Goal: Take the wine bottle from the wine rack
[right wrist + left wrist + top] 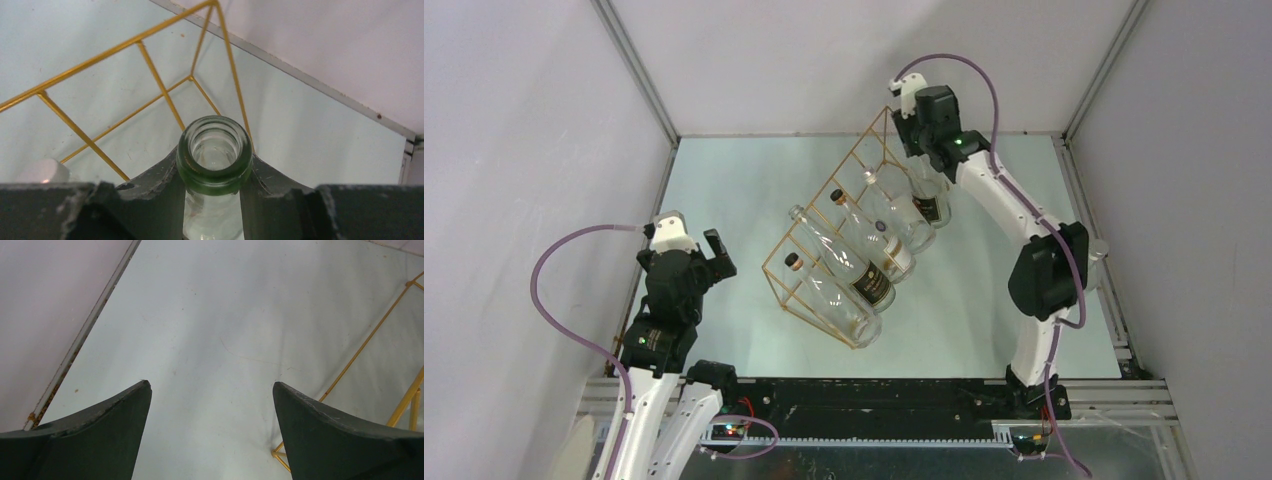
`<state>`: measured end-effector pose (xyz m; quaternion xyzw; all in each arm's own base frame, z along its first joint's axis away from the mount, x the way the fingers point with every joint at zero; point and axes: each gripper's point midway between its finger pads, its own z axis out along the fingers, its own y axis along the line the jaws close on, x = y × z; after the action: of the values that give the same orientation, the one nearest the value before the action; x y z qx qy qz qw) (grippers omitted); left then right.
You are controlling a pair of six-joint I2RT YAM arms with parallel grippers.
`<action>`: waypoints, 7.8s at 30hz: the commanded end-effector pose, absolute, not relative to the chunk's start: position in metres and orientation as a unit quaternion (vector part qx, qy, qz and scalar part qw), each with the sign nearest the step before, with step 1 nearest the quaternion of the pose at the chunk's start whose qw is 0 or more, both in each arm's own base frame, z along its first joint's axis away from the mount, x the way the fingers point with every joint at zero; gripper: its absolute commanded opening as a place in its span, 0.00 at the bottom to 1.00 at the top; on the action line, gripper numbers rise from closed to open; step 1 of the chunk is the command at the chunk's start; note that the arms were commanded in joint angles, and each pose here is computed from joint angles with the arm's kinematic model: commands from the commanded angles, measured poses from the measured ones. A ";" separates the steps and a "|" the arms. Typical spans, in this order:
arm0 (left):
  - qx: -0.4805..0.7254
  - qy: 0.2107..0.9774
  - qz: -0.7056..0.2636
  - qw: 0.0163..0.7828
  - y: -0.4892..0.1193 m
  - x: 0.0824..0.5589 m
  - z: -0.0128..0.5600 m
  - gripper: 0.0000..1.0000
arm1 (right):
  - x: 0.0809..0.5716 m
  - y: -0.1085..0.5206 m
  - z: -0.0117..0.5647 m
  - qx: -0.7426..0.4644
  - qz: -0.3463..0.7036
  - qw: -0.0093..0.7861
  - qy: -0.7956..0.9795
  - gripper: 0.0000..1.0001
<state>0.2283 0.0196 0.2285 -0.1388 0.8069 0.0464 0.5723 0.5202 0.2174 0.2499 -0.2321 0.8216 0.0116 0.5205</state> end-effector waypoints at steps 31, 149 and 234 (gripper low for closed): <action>-0.133 0.794 0.049 0.591 0.021 0.228 0.235 0.98 | 0.418 0.075 0.381 -0.027 0.015 0.689 0.724 0.00; -0.143 0.808 0.059 0.568 0.027 0.210 0.231 0.98 | 0.363 -0.147 0.296 0.256 -0.210 0.583 0.742 0.85; -0.138 0.815 -0.242 0.508 -0.143 0.200 0.276 0.88 | 0.240 0.177 0.242 -0.133 0.197 0.470 0.850 0.91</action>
<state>0.1888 -0.1392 0.2870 -0.0811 0.8226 -0.2645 0.4967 0.2383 0.1854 0.2313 -0.1546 0.8568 0.2060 0.4468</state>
